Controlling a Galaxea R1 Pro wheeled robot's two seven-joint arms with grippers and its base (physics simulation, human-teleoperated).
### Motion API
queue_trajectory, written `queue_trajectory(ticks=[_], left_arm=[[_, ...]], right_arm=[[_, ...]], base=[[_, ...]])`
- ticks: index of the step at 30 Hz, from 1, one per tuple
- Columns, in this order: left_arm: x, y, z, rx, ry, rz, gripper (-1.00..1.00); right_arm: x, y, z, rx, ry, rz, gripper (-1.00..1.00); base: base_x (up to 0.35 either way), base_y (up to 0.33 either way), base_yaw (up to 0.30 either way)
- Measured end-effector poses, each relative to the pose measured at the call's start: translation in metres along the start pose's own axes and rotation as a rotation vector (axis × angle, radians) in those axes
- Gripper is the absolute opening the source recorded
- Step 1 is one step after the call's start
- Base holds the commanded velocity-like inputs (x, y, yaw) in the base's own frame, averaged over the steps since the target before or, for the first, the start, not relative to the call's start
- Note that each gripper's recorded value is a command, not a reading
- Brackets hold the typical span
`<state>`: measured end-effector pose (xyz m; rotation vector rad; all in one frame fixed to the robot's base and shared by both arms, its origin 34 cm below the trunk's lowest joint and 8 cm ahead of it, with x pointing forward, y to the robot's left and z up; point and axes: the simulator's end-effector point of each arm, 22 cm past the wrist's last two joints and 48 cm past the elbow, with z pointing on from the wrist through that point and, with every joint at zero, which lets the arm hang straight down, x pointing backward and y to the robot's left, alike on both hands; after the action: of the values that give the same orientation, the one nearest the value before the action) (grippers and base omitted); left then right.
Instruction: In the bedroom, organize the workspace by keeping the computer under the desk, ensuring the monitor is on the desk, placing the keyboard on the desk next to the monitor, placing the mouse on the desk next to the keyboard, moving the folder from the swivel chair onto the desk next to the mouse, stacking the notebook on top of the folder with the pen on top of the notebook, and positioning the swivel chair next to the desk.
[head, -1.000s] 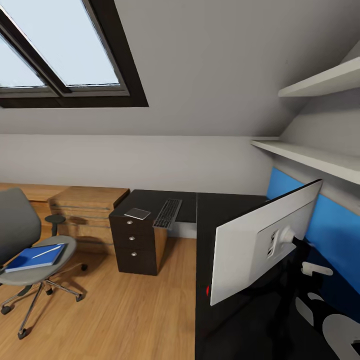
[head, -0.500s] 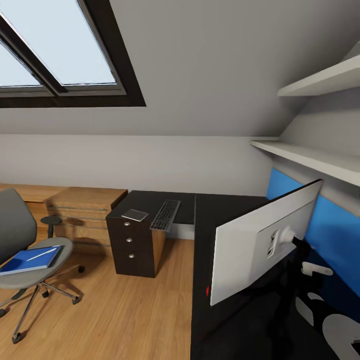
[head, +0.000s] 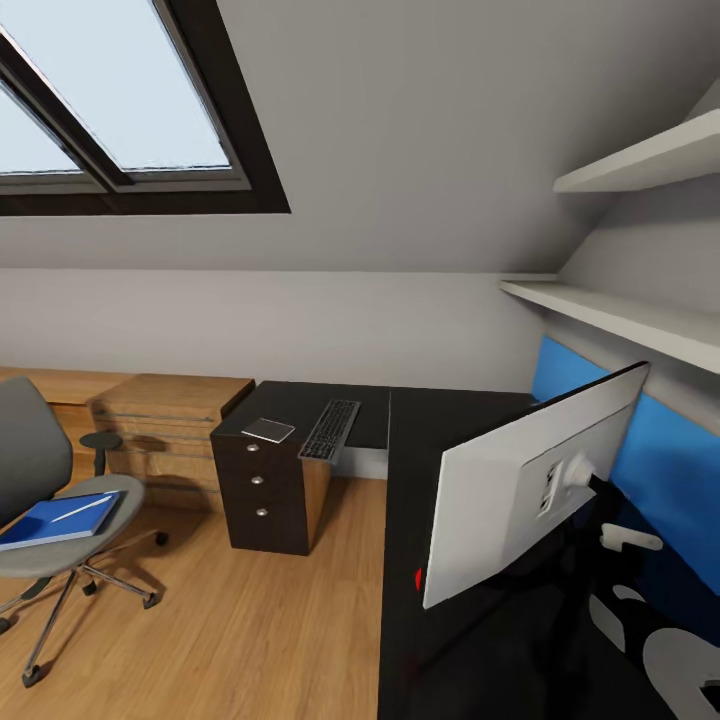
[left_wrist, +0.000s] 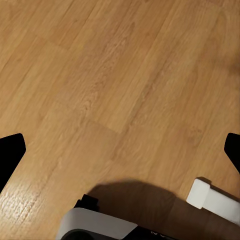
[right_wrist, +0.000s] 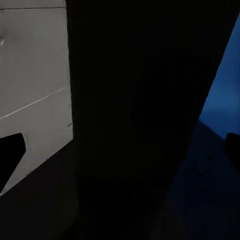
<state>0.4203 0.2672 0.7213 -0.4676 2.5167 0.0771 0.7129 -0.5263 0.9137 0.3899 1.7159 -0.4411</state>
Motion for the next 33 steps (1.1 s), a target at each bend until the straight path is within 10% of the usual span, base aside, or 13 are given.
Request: queue_trajectory(ticks=[33], left_arm=[[0.000, -0.001, 0.000, 0.002, 0.001, -0.001, 1.00]], right_arm=[[0.000, 0.016, -0.002, -0.019, -0.002, 0.012, 1.00]], base=[[-0.216, 0.077, 0.000]])
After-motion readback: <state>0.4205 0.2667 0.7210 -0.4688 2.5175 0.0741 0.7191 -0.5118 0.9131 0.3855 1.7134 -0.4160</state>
